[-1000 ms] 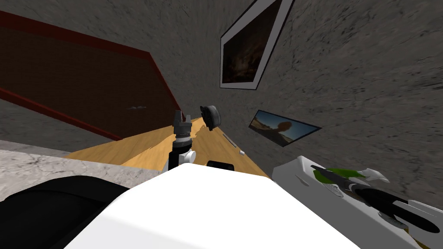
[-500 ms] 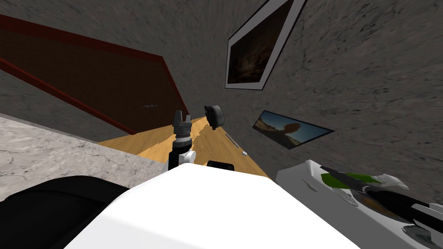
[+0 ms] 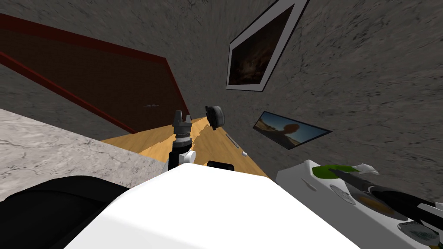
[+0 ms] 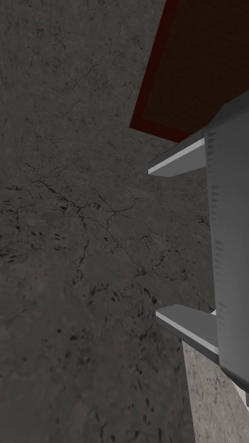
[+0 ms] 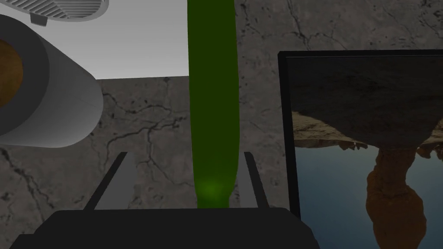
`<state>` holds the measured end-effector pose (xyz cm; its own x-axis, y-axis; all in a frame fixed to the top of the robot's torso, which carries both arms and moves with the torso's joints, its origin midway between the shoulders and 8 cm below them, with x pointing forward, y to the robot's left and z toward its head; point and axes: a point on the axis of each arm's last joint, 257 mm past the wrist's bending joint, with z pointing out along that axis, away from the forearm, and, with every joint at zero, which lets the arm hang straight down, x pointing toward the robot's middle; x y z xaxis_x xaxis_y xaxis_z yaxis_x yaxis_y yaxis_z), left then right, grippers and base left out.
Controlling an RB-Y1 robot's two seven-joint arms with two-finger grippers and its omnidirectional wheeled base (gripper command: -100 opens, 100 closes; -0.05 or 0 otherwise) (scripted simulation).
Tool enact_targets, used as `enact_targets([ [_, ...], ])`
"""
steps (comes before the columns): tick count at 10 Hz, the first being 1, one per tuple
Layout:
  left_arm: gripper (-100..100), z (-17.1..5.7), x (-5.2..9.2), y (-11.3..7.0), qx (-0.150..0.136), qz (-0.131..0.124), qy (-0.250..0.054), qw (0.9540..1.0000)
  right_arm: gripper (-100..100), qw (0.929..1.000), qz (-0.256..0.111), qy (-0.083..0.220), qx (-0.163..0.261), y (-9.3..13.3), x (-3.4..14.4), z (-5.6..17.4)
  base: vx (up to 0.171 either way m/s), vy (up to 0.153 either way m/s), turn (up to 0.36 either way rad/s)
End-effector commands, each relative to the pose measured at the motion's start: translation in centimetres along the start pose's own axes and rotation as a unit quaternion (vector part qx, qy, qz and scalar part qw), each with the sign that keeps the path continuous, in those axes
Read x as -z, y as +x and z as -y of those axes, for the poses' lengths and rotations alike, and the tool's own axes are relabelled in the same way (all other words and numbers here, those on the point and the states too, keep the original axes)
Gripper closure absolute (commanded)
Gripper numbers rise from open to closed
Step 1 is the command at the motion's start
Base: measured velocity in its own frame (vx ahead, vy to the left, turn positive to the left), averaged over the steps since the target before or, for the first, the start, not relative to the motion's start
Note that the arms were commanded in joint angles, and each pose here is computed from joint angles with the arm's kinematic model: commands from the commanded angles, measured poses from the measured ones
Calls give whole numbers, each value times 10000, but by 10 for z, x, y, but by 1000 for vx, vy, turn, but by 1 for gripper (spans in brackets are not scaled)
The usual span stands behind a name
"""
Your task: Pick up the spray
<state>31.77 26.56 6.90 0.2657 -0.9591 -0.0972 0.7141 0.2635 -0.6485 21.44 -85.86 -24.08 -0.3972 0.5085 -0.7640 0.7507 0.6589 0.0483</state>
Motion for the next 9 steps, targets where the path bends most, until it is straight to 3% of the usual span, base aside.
enact_targets([
  [1,0,0,0,0,0,0,0,10000,100,10000,0,0,0,0,0,0,0,0,0],
  [4,0,0,0,0,0,0,0,10000,100,10000,3,23,10,0,0,2,0,-1,-7],
  [5,0,0,0,0,0,0,0,10000,0,10000,2,23,9,0,0,2,0,0,0],
  [6,0,0,0,0,0,0,0,10000,100,9997,-80,74,225,15,-1,4,125,-88,-346],
  [8,0,0,0,0,-2,0,-1,10000,100,9997,-207,-92,125,31,-1,-6,132,-79,-185],
  [9,0,0,0,0,-1,0,0,10000,100,9988,-318,-87,349,50,-1,-8,133,-90,-257],
])
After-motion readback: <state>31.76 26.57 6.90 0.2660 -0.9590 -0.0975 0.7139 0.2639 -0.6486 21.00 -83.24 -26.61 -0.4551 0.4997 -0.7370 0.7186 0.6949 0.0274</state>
